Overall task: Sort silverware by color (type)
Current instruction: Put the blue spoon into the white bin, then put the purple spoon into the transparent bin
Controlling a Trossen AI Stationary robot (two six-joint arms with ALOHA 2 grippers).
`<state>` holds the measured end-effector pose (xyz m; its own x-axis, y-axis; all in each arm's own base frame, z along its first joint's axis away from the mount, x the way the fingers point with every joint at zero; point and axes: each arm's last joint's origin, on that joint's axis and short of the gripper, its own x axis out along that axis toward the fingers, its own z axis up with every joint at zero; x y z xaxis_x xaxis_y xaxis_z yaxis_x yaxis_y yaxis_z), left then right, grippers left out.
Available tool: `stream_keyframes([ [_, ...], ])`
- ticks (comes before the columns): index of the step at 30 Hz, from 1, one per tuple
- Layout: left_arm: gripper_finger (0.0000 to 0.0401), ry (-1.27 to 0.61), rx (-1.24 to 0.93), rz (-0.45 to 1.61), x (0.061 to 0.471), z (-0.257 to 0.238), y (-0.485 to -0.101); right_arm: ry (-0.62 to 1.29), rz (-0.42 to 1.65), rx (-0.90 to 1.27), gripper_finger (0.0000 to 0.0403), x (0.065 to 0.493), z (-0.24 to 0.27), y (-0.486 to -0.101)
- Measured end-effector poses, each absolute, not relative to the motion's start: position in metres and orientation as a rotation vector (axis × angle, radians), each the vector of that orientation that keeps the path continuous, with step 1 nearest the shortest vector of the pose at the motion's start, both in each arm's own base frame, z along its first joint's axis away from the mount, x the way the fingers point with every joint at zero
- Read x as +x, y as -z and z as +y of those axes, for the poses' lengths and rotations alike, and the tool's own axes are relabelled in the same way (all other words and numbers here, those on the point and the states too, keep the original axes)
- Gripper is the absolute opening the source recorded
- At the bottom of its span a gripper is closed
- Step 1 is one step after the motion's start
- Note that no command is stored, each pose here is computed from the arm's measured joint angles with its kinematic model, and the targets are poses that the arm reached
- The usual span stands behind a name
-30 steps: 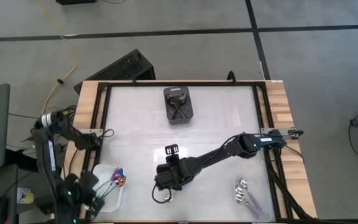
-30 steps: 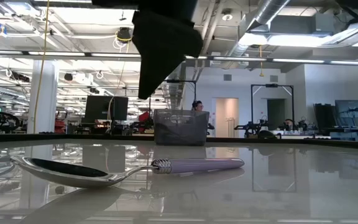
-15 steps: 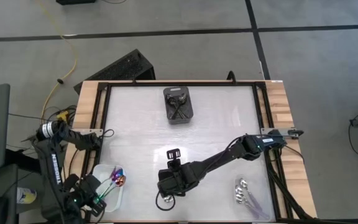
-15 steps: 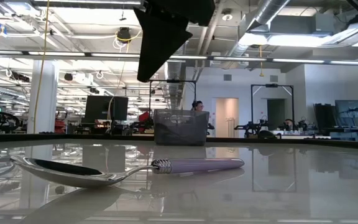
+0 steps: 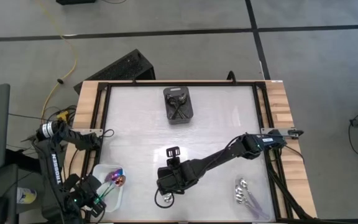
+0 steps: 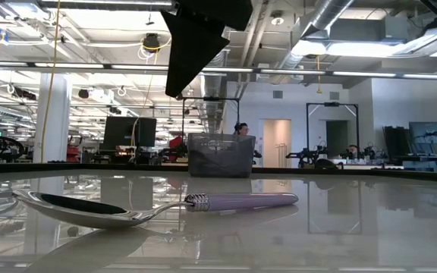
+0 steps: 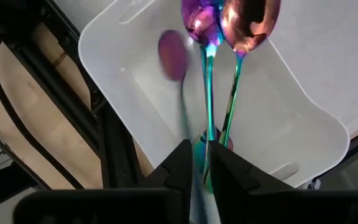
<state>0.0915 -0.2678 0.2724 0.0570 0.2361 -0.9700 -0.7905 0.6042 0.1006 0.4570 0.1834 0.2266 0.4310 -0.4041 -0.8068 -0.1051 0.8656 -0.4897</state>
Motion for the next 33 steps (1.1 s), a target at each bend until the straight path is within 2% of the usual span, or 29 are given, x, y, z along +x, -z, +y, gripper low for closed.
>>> stream_keyframes([
  [11,0.0109,-0.833,-0.492,1.341,0.093,-0.266,-0.273,0.194,1.125,-0.515,0.0101,0.457,0.183,-0.226],
  [15,0.0128,-0.788,-0.442,1.331,0.100,-0.262,-0.273,0.102,1.153,-0.459,0.0101,0.454,0.190,-0.226],
  [18,0.0138,-0.687,-0.376,1.257,0.109,-0.262,-0.273,-0.084,1.177,-0.343,0.0101,0.452,0.204,-0.226],
  [23,0.0142,-0.383,-0.177,1.057,0.131,-0.269,-0.274,-0.378,1.153,-0.202,0.0101,0.448,0.231,-0.228],
  [27,0.0142,-0.202,-0.022,0.866,0.153,-0.278,-0.278,-0.452,1.126,-0.240,0.0101,0.446,0.245,-0.215],
  [33,0.0143,-0.020,0.057,0.795,0.192,-0.282,-0.285,-0.446,1.011,-0.224,0.0113,0.453,0.250,-0.209],
])
